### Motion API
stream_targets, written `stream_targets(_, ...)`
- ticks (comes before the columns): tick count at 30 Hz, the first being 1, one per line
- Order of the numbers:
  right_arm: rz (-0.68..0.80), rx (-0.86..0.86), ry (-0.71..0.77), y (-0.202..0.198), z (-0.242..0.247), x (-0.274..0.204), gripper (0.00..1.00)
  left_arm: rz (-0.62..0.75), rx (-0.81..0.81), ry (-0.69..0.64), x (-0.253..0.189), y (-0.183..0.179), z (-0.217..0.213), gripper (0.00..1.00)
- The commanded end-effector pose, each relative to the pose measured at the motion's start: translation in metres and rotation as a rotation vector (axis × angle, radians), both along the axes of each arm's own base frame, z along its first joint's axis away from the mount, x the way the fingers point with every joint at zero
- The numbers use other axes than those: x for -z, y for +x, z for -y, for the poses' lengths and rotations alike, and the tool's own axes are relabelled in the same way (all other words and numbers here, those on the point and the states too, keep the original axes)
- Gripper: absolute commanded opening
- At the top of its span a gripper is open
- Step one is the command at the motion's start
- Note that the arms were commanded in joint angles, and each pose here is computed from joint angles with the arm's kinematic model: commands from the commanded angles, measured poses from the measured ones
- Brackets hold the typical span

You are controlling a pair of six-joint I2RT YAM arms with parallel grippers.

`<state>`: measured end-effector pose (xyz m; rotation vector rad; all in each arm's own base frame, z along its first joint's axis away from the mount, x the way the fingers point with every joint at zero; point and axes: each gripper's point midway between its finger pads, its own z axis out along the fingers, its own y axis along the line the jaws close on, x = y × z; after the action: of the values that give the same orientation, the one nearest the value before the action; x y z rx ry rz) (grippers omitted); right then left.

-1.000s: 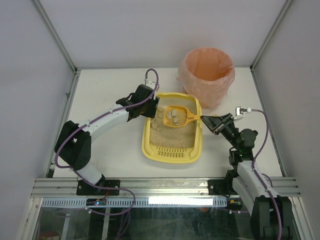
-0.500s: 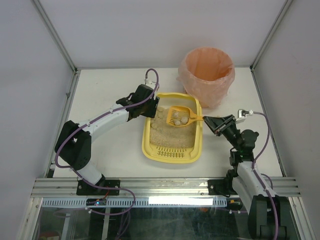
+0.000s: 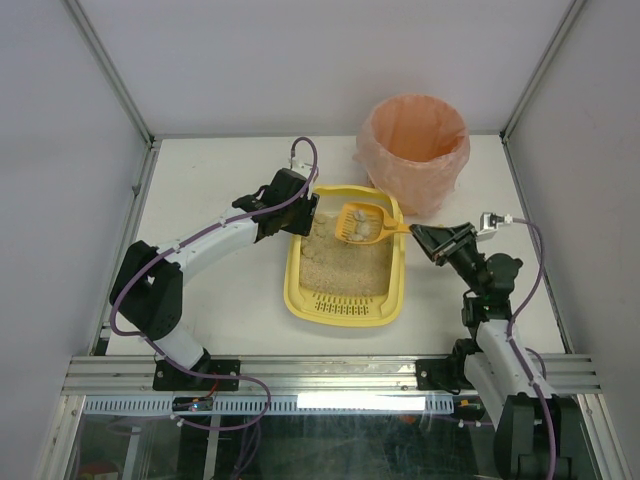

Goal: Clean the litter box

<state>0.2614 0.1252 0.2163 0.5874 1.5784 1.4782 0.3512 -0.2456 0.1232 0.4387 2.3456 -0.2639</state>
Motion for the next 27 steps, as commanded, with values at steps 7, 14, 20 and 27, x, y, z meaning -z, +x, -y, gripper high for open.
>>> stream_targets(7, 0.245, 0.15, 0.014, 0.027, 0.022, -0.148, 0.0, -0.002, -0.023, 0.051, 0.003, 0.007, -0.011, 0.48)
stream_targets(14, 0.314, 0.424, -0.164, 0.067, 0.063, -0.202, 0.0, -0.001, -0.025, 0.052, 0.003, 0.006, -0.012, 0.49)
stream_targets(20, 0.375, 0.505, -0.496, 0.1, 0.081, -0.224, 0.0, 0.005, -0.02, 0.053, 0.001, 0.004, -0.011, 0.49)
stream_targets(27, 0.401, 0.55, -0.847, 0.139, 0.098, -0.22, 0.0, 0.01, -0.015, 0.045, -0.002, 0.003, -0.009, 0.49)
